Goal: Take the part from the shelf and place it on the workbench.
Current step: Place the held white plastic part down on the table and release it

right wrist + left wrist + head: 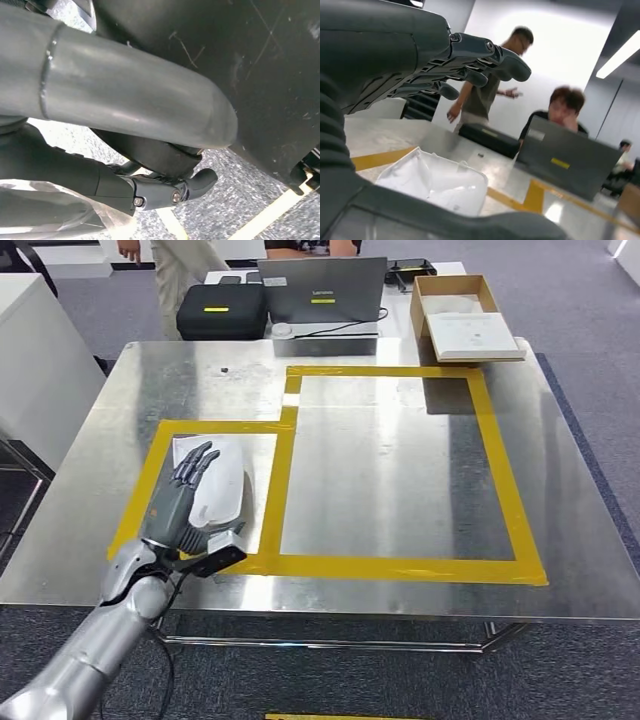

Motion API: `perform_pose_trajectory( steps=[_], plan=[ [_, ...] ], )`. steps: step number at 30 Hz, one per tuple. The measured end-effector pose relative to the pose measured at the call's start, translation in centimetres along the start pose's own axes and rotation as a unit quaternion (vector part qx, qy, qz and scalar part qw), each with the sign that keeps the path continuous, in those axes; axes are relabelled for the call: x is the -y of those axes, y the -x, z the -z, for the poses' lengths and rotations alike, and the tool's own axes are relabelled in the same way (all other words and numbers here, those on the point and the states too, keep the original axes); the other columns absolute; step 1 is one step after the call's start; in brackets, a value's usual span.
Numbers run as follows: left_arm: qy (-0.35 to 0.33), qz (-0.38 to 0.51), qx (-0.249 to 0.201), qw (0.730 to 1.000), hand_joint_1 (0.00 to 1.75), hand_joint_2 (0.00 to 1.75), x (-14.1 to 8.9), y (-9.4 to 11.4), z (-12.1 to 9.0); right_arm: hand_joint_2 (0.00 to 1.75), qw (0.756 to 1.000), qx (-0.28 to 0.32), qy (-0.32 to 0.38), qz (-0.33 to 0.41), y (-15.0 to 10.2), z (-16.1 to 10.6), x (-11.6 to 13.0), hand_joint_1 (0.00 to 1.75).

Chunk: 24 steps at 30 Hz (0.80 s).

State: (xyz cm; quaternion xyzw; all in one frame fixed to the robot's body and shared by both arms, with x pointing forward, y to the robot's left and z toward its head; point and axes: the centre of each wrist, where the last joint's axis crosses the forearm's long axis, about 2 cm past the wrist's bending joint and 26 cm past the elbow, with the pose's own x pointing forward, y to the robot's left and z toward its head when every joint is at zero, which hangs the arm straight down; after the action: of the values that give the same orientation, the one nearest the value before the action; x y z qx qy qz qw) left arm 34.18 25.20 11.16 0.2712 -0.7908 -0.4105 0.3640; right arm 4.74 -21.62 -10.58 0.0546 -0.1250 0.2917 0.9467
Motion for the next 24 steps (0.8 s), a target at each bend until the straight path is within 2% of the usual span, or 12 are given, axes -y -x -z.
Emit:
perform_pose_trajectory(
  steps=[4, 8, 11, 14, 17, 24],
  plan=[
    [-0.082, -0.058, 0.028, 0.995, 0.00, 0.00, 1.0, -4.8, -2.7, 0.00, 1.000, -0.006, 0.007, 0.021, 0.1, 0.0, -0.2, 0.00],
    [-0.140, -0.147, 0.037, 0.979, 0.00, 0.00, 1.8, -9.8, -4.7, 0.00, 0.999, -0.008, 0.011, 0.038, 0.3, 0.0, -0.6, 0.00],
    [-0.176, -0.199, 0.040, 0.963, 0.00, 0.00, 2.0, -12.4, -5.4, 0.00, 0.999, -0.007, 0.016, 0.048, 0.5, -0.1, -0.8, 0.00],
    [-0.193, -0.230, 0.019, 0.954, 0.00, 0.00, 2.8, -14.7, -7.3, 0.00, 0.998, -0.012, 0.023, 0.056, 0.5, -0.1, -0.9, 0.00],
    [-0.205, -0.248, -0.024, 0.946, 0.00, 0.00, 3.6, -16.0, -9.2, 0.00, 0.997, -0.018, 0.026, 0.064, 0.5, -0.1, -1.0, 0.00],
    [-0.207, -0.261, -0.092, 0.938, 0.00, 0.00, 4.3, -16.2, -12.2, 0.00, 0.996, -0.030, 0.023, 0.075, 0.4, -0.1, -1.7, 0.00]
  ],
)
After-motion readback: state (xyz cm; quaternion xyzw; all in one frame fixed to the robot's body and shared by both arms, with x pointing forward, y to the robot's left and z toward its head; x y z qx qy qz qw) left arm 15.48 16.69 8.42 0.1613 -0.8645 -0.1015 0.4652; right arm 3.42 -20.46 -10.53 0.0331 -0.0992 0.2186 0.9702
